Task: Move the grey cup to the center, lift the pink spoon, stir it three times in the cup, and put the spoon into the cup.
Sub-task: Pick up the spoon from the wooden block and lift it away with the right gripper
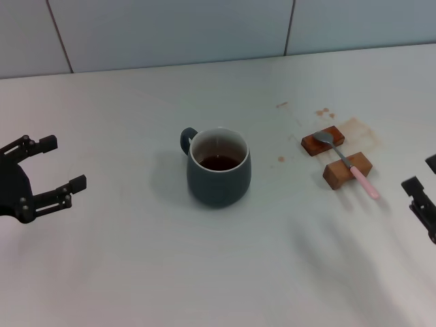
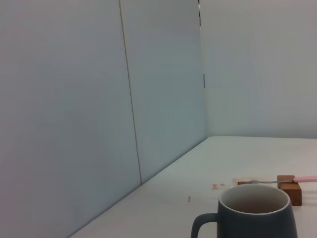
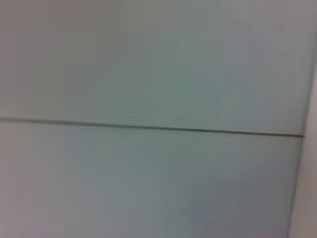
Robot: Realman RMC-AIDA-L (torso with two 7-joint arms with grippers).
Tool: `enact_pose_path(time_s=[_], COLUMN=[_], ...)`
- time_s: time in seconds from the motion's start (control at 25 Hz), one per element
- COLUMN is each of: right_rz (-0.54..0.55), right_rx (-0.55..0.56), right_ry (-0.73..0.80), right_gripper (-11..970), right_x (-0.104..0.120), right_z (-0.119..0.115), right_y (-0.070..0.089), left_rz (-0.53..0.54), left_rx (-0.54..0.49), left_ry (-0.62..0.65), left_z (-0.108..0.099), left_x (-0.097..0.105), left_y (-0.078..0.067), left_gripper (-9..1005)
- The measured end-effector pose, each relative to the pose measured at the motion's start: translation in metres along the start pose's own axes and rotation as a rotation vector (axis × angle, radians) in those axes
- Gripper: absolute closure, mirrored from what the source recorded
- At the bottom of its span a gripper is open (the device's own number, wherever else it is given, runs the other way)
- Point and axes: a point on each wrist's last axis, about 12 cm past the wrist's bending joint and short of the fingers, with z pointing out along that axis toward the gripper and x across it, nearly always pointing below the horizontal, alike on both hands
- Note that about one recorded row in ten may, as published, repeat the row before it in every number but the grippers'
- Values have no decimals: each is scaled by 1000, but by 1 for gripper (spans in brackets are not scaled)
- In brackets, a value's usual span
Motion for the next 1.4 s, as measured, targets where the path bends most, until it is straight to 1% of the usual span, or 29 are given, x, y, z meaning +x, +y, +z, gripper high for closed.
enact_pose_path(time_s=[0.12, 0.16, 0.24, 0.32, 0.36, 0.52, 0.72, 1.4], right_rz=[78, 78, 111, 140, 140, 150, 147, 130], right_rx=[32, 32, 56, 111, 111, 185, 228, 274], right_ry=[-14, -14, -19, -32, -32, -41, -37, 8], right_gripper=[150, 150, 150, 150, 150, 149, 149, 149], right_x=[1, 1, 2, 3, 3, 3, 2, -5], right_z=[-4, -4, -5, -5, -5, -3, 1, 27], right_y=[-3, -3, -6, -13, -13, -22, -28, -34], left_rz=[1, 1, 1, 0, 0, 0, 5, -1], left_rx=[0, 0, 1, -4, -4, -8, -12, -23], left_ry=[-1, -1, -2, -2, -2, -6, -11, -30], left_z=[0, 0, -1, -3, -3, -3, -3, -1], left_x=[0, 0, 0, 0, 0, 1, 1, 0], left_y=[0, 0, 0, 0, 0, -1, -1, -3], left_gripper=[140, 140, 141, 141, 141, 142, 143, 147])
